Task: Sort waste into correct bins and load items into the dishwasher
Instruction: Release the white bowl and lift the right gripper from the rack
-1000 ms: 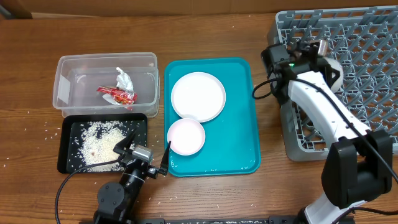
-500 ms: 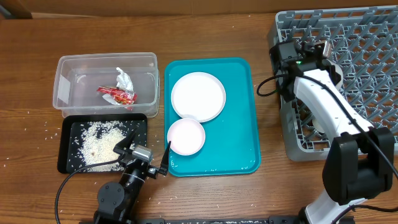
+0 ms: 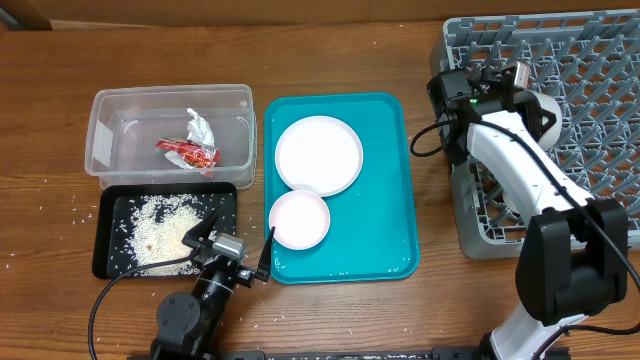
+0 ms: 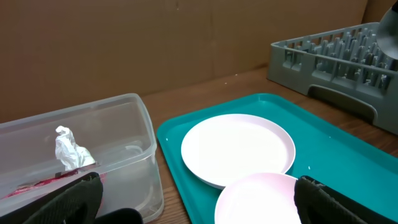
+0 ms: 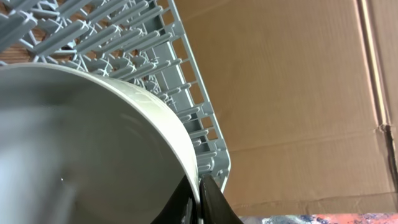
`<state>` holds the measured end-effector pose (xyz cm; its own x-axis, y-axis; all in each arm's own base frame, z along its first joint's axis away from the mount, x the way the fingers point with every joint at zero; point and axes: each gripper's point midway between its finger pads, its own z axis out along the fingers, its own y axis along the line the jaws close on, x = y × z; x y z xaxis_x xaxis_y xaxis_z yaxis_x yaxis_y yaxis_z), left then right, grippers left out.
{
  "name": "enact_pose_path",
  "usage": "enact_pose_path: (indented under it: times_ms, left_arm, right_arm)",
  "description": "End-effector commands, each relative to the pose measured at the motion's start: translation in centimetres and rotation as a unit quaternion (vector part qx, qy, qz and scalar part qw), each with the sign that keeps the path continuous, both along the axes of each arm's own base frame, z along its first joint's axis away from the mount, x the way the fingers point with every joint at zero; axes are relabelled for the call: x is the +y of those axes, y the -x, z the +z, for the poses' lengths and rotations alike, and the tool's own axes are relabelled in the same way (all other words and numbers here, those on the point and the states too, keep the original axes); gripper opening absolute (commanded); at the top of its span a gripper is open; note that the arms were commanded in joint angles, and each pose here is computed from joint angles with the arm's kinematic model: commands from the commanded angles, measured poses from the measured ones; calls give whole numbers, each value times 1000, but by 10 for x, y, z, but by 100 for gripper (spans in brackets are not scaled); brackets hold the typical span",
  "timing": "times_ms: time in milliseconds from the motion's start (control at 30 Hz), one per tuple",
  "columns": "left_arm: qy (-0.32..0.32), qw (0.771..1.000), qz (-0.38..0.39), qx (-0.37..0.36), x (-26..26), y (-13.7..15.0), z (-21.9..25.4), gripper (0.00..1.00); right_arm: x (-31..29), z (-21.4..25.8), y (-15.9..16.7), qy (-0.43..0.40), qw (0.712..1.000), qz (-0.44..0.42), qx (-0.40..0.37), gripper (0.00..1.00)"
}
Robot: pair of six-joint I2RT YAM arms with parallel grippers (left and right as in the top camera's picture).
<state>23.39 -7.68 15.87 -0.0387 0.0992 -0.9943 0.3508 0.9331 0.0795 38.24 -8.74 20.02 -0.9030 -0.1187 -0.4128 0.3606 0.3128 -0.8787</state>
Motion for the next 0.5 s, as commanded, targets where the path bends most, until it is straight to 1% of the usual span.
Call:
enact_pose_path:
  times_ms: [0,267,467]
  left_arm:
    - [0,1000,3,-3,1,0,0,100]
    - [0,1000,3,-3,1,0,0,100]
    - [0,1000,3,-3,1,0,0,100]
  right_arm:
    - [0,-8,0,-12,1000,-1,6,6]
    - [16,-17,-1,-4,999,28,46,6]
    - [38,-31,5,5,996,61,72,6]
